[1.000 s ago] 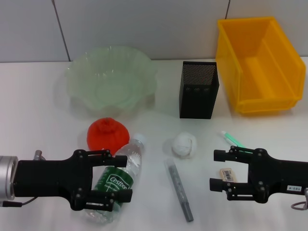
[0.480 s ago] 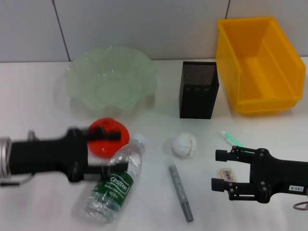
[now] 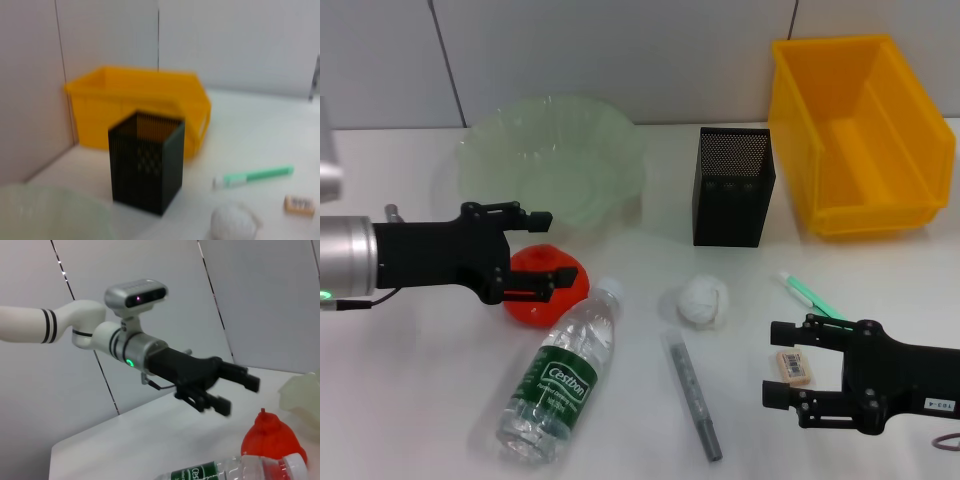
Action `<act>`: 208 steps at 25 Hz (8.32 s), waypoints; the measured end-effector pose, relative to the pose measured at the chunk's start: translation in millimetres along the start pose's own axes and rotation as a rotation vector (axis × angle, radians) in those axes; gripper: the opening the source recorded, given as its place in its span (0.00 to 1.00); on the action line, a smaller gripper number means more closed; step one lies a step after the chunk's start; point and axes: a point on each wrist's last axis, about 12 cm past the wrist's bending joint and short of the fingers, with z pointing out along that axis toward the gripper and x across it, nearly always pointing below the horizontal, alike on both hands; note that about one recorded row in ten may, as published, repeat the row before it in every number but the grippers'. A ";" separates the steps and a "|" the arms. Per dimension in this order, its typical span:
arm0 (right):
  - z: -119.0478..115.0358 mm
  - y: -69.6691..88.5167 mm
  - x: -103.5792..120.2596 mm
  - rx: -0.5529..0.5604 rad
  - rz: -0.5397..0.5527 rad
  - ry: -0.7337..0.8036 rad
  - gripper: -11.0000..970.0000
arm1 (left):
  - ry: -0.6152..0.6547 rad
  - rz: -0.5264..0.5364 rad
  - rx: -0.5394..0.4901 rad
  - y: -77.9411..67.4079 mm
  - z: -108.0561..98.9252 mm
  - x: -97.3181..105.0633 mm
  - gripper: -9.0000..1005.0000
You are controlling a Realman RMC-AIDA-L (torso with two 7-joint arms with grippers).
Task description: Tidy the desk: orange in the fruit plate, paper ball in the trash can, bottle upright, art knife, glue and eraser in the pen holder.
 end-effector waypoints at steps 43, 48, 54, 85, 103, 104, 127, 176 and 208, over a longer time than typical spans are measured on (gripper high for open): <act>-1.1 -0.8 0.5 0.010 -0.003 0.001 0.82 | 0.099 0.010 -0.175 18.1 0.4 -0.5 0.23; -1.2 -0.9 0.5 0.012 -0.003 0.001 0.82 | -0.100 -0.029 -0.196 20.0 -9.9 -20.6 0.18; -0.3 -1.1 -0.1 0.010 -0.004 0.000 0.82 | -0.160 -0.067 -0.338 33.0 15.7 -26.8 0.13; 0.5 1.3 2.4 0.013 0.006 -0.020 0.82 | -0.160 -0.222 -0.360 42.9 46.0 -31.4 0.61; -18.5 -9.3 -19.2 0.049 0.031 -0.052 0.82 | -0.175 -0.263 0.134 -34.4 6.5 6.6 0.67; -20.0 -11.5 -24.8 0.046 0.047 -0.048 0.82 | -0.171 -0.249 0.141 -37.9 7.4 9.6 0.67; 29.0 -54.1 -144.8 0.003 0.133 0.695 0.82 | -0.144 -0.157 0.208 -60.4 22.2 27.6 0.80; 137.3 -71.1 -101.0 0.198 -0.195 0.702 0.79 | -0.120 -0.139 0.187 -53.5 22.1 24.8 0.80; 141.2 -72.4 -97.5 0.205 -0.187 0.695 0.63 | -0.126 -0.123 0.193 -50.1 25.6 18.5 0.80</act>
